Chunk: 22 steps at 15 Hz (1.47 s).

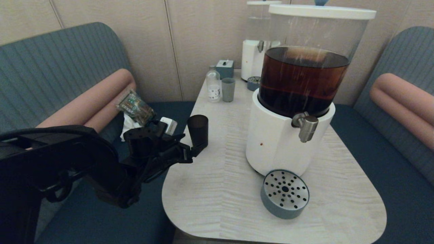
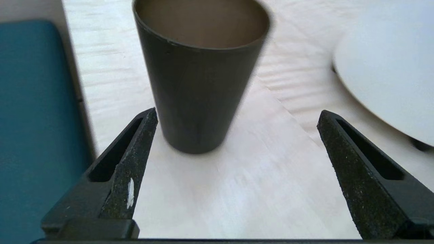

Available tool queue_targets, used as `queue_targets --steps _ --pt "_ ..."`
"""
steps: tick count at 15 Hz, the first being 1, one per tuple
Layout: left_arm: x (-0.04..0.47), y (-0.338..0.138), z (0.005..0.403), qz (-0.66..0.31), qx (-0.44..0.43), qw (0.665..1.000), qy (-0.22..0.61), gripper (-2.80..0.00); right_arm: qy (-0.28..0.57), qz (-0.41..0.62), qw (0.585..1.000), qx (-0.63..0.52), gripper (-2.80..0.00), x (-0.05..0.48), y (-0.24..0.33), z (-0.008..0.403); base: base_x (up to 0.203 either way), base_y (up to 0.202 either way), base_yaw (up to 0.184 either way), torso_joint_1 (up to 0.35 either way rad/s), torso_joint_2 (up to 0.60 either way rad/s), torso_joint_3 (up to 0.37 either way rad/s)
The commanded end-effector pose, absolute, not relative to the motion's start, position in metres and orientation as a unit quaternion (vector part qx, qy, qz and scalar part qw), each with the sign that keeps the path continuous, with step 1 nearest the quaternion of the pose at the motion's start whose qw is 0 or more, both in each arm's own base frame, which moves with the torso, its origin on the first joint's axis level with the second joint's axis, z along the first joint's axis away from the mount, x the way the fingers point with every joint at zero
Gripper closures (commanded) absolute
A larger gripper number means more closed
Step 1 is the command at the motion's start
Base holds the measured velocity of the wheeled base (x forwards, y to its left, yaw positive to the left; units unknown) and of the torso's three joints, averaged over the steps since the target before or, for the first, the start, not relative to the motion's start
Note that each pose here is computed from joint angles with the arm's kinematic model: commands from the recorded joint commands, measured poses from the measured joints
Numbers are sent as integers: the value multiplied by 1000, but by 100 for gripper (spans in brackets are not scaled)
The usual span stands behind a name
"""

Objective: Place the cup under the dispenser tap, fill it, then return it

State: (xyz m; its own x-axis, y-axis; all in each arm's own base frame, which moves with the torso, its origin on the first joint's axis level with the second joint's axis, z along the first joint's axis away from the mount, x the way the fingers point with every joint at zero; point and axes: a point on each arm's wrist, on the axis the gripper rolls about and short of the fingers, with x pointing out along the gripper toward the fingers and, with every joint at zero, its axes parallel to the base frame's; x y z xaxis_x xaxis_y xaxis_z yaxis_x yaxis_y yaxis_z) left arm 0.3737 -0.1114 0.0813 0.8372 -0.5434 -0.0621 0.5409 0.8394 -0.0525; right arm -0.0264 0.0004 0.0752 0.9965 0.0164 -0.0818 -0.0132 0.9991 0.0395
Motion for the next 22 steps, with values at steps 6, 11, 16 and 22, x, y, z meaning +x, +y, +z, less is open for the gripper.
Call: queue_targets --steps 6,11,16,22 --pt "309 -93 133 -282 -11 959 -1 0 42 8 999 20 0 -26 0 75 0 0 0 0 0 0" --pt "263 -72 191 -266 -5 961 -82 0 42 8 999 20 0 -26 0 75 0 0 0 0 0 0" --pt "205 -36 237 -217 5 964 -157 0 42 8 999 20 0 -26 0 75 0 0 0 0 0 0" --pt "120 -8 264 -114 10 975 -191 0 42 8 999 20 0 -26 0 75 0 0 0 0 0 0"
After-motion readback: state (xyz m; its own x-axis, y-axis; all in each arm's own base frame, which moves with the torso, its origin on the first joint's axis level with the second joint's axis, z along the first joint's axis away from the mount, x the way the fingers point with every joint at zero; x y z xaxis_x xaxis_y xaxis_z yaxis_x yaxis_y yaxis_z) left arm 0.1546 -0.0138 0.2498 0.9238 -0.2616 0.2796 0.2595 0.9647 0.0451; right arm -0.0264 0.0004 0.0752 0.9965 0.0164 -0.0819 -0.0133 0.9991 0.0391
